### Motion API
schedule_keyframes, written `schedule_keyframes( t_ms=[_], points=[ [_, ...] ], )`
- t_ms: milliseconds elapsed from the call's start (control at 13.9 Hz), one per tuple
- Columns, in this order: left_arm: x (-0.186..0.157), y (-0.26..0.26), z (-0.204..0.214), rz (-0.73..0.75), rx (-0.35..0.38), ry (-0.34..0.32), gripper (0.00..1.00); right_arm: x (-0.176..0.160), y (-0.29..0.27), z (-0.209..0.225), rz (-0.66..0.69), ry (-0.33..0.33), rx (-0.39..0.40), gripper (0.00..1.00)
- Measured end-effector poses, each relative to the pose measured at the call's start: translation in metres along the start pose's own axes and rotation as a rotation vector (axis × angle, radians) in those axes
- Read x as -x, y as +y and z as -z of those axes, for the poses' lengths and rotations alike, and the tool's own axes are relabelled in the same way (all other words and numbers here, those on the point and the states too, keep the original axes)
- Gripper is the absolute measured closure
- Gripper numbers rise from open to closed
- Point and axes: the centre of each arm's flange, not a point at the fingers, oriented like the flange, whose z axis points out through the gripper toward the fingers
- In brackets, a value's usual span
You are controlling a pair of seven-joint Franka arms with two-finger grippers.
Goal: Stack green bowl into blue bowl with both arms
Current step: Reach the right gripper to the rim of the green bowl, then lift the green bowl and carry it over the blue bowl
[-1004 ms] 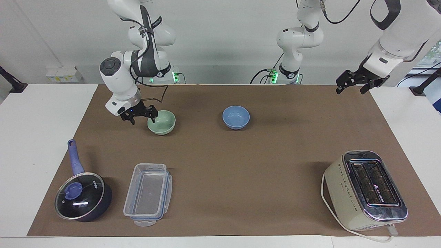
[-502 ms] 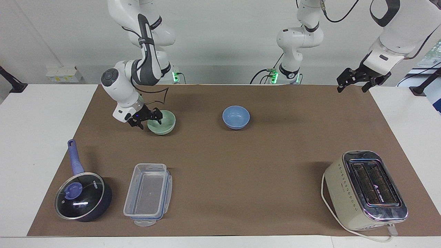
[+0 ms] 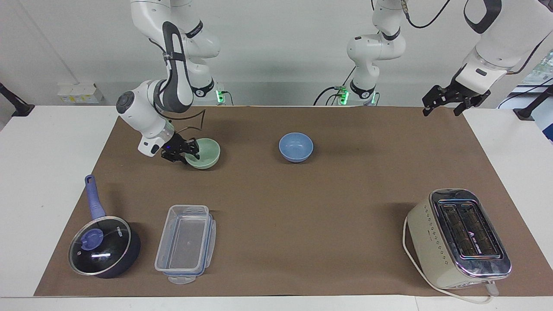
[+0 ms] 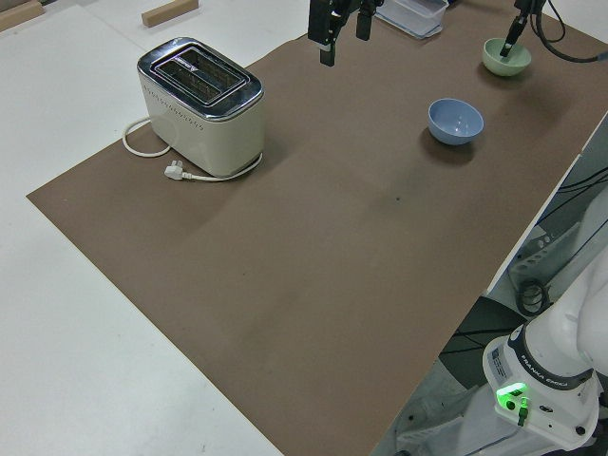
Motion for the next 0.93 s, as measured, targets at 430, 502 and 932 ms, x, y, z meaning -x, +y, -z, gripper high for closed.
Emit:
schedule_keyframes(
  t_ms=[430,502,932],
  points=[
    [0.0,0.0,0.0,0.0,0.0,0.0,0.0,-0.005,-0.01,0.007,0.007,-0.013,-0.043,0.95],
    [0.0,0.0,0.0,0.0,0.0,0.0,0.0,-0.008,-0.016,0.013,0.018,-0.013,-0.052,0.95],
    [0.0,0.0,0.0,0.0,0.0,0.0,0.0,-0.026,-0.123,0.021,-0.017,-0.014,-0.045,0.95]
  ],
)
